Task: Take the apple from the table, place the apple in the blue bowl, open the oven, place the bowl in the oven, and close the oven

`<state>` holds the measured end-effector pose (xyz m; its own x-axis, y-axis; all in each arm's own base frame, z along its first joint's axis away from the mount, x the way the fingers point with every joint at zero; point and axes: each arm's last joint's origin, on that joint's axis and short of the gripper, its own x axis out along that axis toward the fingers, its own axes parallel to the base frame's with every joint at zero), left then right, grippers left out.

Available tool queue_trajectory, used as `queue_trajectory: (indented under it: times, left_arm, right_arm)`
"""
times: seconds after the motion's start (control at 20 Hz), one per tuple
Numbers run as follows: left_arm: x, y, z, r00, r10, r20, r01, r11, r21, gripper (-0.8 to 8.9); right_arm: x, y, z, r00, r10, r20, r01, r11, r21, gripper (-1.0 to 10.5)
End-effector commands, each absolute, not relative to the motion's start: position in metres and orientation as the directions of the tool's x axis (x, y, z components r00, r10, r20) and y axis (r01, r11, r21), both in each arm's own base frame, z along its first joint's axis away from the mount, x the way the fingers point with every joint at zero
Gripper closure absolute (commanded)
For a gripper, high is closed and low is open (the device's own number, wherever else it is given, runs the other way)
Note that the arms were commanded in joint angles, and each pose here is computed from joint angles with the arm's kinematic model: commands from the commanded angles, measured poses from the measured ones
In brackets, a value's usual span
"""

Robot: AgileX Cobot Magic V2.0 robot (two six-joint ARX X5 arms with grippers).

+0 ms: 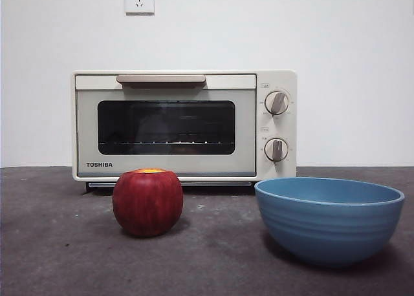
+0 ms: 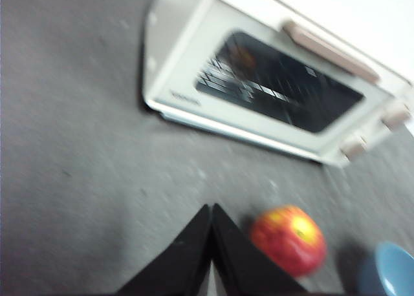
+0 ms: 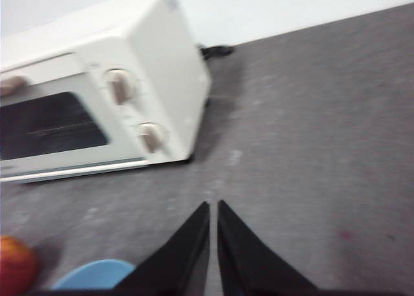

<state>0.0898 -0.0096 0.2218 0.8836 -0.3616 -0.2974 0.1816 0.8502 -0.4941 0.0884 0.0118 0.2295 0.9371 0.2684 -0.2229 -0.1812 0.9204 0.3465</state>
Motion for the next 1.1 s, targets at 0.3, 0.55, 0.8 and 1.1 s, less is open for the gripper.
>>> queue_trajectory:
  times: [0.3,0.55,0.8,1.1]
  left_arm:
    - [0.102,-0.013,0.265,0.766,-0.493,-0.412,0.319,0.849,-0.422,8.06]
    - [0.108,-0.017,0.284,0.69,-0.548,-0.473,0.375,0.829,-0.414,8.06]
    - [0.113,-0.024,0.294,0.638,-0.586,-0.499,0.425,0.809,-0.407,8.06]
    - [0.113,-0.025,0.293,0.63,-0.592,-0.502,0.429,0.805,-0.41,8.06]
  right_arm:
    - [0.107,0.022,0.277,0.782,0.529,-0.331,-0.418,0.838,0.352,9.4]
    - [0.118,0.032,0.299,0.643,0.638,-0.423,-0.536,0.77,0.345,9.4]
    - [0.126,0.052,0.312,0.495,0.701,-0.514,-0.641,0.694,0.329,9.4]
    - [0.129,0.061,0.311,0.471,0.712,-0.52,-0.671,0.672,0.312,6.4]
